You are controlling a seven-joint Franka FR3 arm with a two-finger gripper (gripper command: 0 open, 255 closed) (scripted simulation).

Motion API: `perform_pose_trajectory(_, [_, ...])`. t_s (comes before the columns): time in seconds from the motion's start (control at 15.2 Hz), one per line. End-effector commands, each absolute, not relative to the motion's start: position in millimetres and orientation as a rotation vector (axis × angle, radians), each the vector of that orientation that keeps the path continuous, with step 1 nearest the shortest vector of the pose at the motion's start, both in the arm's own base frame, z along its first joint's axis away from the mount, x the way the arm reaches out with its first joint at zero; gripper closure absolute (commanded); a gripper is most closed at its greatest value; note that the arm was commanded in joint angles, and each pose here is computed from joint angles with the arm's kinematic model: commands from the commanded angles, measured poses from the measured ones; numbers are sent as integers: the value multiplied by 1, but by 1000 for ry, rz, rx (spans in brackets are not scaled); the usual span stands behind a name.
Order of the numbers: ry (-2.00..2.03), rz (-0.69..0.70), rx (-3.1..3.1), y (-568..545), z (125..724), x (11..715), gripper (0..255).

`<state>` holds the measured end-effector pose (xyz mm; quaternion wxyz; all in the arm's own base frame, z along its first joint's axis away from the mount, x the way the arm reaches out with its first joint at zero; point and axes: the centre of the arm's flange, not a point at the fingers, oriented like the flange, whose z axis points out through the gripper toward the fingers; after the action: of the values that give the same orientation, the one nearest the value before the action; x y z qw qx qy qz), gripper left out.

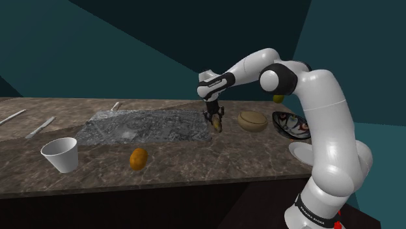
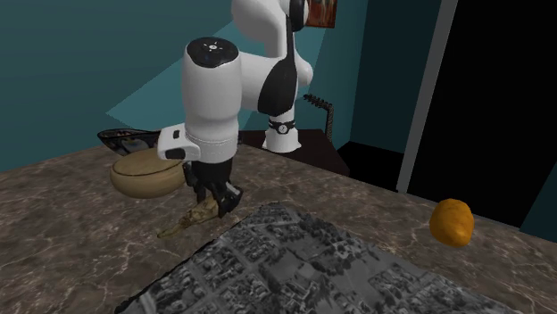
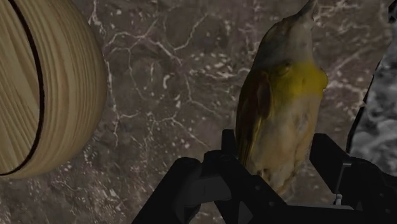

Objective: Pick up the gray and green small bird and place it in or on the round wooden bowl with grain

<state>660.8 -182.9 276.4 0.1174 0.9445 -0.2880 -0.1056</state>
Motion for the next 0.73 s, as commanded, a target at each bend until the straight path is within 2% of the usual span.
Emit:
perform_pose_trajectory(0.0, [-843, -309, 2764, -183, 286, 661, 255])
perform_pose_trajectory(0.66, [-843, -309, 2764, -183, 339, 661, 255])
